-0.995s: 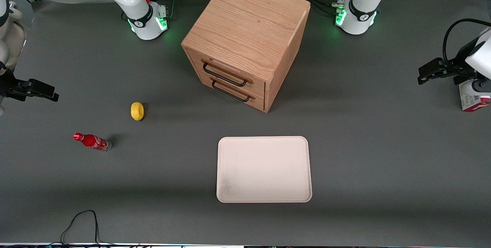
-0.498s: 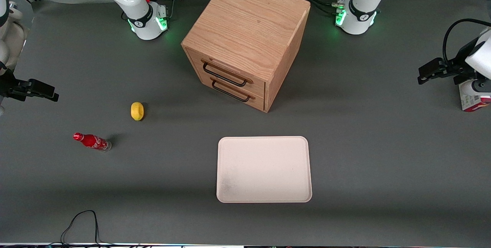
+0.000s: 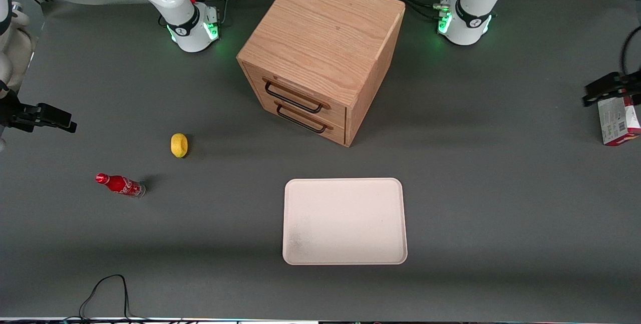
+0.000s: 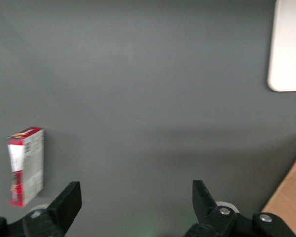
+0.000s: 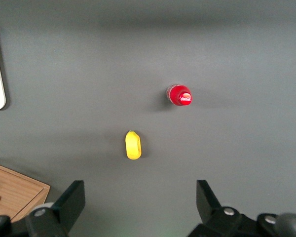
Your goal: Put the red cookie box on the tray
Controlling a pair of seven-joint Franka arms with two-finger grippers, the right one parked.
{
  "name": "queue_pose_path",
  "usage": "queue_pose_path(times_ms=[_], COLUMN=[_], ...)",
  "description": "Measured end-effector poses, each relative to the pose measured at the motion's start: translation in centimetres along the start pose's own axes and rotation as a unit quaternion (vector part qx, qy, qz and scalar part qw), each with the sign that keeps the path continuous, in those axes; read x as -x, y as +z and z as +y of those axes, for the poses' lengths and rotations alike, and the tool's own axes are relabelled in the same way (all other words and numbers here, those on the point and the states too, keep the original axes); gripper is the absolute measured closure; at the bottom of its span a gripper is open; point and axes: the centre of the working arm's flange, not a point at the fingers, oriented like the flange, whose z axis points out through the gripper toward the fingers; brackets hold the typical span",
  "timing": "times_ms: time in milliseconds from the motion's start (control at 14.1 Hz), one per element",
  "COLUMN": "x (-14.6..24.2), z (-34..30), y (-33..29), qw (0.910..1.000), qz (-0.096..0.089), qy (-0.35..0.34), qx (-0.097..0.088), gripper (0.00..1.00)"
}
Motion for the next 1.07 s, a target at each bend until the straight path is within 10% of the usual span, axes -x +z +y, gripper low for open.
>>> queue_pose_path(times_ms=[640,1066], x=[10.2,13.6], z=[-26.2,-32.6], y=[5.3,9.0], qw=[0.9992,0.9996], qz=[0.014,0.006], qy=[-0.037,-0.024], qx=[0.003,0.012], gripper=[0.00,0.00])
